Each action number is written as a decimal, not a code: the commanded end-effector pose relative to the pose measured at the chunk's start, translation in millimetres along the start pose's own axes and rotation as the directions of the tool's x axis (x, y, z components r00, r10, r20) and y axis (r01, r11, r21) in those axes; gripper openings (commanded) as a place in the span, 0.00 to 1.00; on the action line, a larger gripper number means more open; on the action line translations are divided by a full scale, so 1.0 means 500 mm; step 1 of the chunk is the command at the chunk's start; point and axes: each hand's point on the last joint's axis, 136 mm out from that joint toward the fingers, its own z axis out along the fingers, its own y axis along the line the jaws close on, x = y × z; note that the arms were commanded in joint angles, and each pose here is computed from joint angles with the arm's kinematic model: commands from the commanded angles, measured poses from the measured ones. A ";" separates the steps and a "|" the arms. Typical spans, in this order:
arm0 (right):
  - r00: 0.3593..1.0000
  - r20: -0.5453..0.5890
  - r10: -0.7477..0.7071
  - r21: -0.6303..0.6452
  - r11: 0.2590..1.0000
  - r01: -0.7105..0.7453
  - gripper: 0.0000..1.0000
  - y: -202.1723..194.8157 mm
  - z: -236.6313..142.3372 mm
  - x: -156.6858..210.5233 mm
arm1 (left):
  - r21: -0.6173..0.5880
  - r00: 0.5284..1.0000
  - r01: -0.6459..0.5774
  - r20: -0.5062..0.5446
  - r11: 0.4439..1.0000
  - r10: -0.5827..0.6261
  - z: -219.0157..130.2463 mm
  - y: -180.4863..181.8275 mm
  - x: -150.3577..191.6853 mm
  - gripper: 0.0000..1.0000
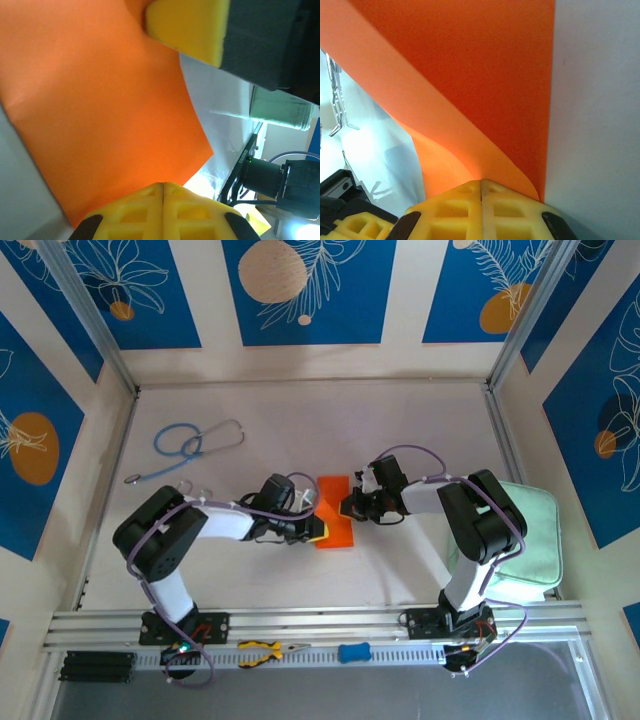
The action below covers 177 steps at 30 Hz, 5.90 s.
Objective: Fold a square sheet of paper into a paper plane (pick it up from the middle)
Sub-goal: First fold the square sheet of paper in half at the center of the table.
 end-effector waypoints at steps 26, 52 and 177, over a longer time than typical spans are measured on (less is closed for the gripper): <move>0.990 -0.061 0.126 0.222 0.969 -0.109 0.00 -0.126 0.005 0.072 | -0.075 0.989 -0.129 0.062 0.989 0.133 -0.077 -0.039 -0.034 0.00; 0.990 -0.063 0.123 0.227 0.968 -0.106 0.00 -0.127 0.008 0.072 | -0.149 0.999 -0.042 0.019 0.988 0.045 0.001 0.114 -0.137 0.00; 0.991 -0.061 0.119 0.188 0.977 -0.106 0.00 -0.119 0.003 0.072 | -0.172 0.984 -0.065 0.150 0.983 0.091 -0.056 -0.004 -0.204 0.16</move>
